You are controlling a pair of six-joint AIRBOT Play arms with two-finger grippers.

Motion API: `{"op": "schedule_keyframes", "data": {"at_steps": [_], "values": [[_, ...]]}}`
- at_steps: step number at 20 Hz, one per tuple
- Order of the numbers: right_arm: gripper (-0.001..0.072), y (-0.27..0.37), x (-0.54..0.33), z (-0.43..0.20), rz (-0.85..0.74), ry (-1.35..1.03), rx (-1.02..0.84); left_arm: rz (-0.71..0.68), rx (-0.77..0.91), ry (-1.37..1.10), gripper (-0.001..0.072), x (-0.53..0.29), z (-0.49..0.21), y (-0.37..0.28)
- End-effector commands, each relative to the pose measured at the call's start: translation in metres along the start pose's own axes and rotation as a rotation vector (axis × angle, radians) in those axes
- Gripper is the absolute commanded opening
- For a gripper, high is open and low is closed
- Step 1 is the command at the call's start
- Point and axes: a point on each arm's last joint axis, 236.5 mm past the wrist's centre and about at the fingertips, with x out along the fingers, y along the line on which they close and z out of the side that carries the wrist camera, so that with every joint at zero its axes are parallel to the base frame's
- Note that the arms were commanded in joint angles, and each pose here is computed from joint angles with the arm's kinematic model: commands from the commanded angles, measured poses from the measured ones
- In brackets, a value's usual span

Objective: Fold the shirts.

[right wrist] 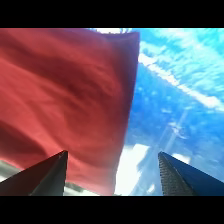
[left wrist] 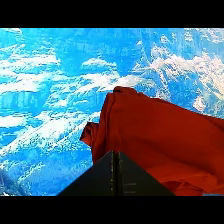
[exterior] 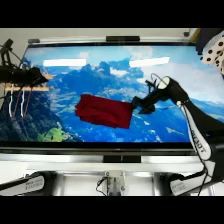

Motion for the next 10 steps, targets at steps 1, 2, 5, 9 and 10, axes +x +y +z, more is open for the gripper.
{"op": "schedule_keyframes", "data": {"at_steps": [1,2,5,9,10], "values": [[0.0685,0.013,0.037,-0.004,0.097,0.058,0.018,0.0,0.003,-0.004,0.0033,0.0,0.001,0.0],[0.0684,0.017,0.048,-0.005,0.103,0.068,0.008,0.0,0.002,-0.004,0.0033,0.0,0.001,0.0],[0.0653,0.033,0.069,-0.01,0.141,0.089,-0.028,0.0,0.002,-0.003,0.0033,0.0,0.001,0.0],[0.0074,0.068,0.049,0.002,0.276,0.038,-0.181,0.0,0.002,-0.003,0.0033,0.0,0.001,0.0],[0.0073,0.074,0.03,0.012,0.292,0.008,-0.234,0.0,0.001,-0.004,0.0033,0.0,0.001,0.0]]}}
